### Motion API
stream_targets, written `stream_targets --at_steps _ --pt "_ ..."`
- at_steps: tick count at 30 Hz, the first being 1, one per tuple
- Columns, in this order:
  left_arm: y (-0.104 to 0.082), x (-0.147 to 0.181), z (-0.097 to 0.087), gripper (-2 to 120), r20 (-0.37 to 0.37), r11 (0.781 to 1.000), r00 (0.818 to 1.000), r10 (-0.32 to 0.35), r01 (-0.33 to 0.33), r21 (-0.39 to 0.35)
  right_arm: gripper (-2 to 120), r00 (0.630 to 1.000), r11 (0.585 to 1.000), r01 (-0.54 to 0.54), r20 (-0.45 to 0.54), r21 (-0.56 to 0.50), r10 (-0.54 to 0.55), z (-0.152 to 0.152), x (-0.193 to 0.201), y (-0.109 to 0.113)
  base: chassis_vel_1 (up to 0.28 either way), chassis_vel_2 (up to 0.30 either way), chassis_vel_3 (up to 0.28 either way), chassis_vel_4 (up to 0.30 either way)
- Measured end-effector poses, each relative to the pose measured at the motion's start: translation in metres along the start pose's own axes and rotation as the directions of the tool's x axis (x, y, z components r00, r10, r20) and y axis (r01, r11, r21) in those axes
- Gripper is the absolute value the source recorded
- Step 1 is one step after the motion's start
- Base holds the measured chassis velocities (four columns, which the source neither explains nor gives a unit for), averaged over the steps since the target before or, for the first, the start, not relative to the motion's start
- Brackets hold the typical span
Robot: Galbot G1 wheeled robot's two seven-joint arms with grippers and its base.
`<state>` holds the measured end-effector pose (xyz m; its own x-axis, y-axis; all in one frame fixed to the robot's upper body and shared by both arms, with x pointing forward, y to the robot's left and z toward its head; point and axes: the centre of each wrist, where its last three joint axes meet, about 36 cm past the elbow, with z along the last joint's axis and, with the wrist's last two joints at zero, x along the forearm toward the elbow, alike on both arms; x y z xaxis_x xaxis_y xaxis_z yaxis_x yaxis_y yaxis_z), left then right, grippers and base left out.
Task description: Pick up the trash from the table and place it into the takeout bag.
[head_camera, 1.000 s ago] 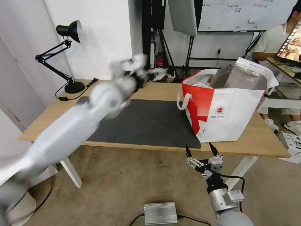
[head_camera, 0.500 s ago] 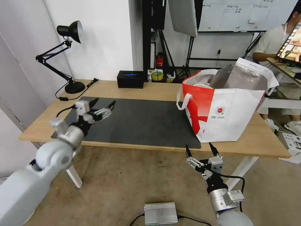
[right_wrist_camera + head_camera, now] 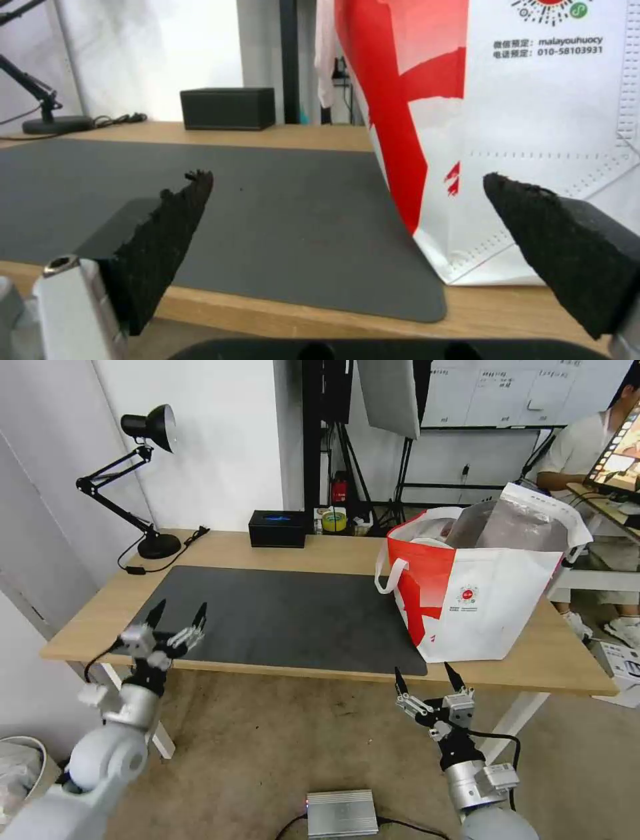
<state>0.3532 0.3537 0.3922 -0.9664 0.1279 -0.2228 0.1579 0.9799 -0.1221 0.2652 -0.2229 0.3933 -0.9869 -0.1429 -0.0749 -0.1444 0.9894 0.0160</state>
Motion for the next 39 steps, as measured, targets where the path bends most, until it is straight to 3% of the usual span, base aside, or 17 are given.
stream_targets --at_steps 6,15,39 --pt "0.010 0.033 0.022 100 -0.034 0.999 0.999 -0.031 0.030 -0.027 100 1.000 1.000 0.000 0.000 0.000 0.000 0.000 0.000 0.000 0.000 0.000 0.000 0.000" --pt "0.017 0.057 0.036 100 -0.078 0.999 0.996 -0.050 0.048 -0.025 100 1.000 1.000 0.000 0.000 0.000 0.000 0.000 0.000 0.000 0.000 0.000 0.000 0.000" --pt "0.020 0.062 0.043 100 -0.096 0.998 0.994 -0.056 0.055 -0.018 100 1.000 1.000 0.000 0.000 0.000 0.000 0.000 0.000 0.000 0.000 0.000 0.000 0.000"
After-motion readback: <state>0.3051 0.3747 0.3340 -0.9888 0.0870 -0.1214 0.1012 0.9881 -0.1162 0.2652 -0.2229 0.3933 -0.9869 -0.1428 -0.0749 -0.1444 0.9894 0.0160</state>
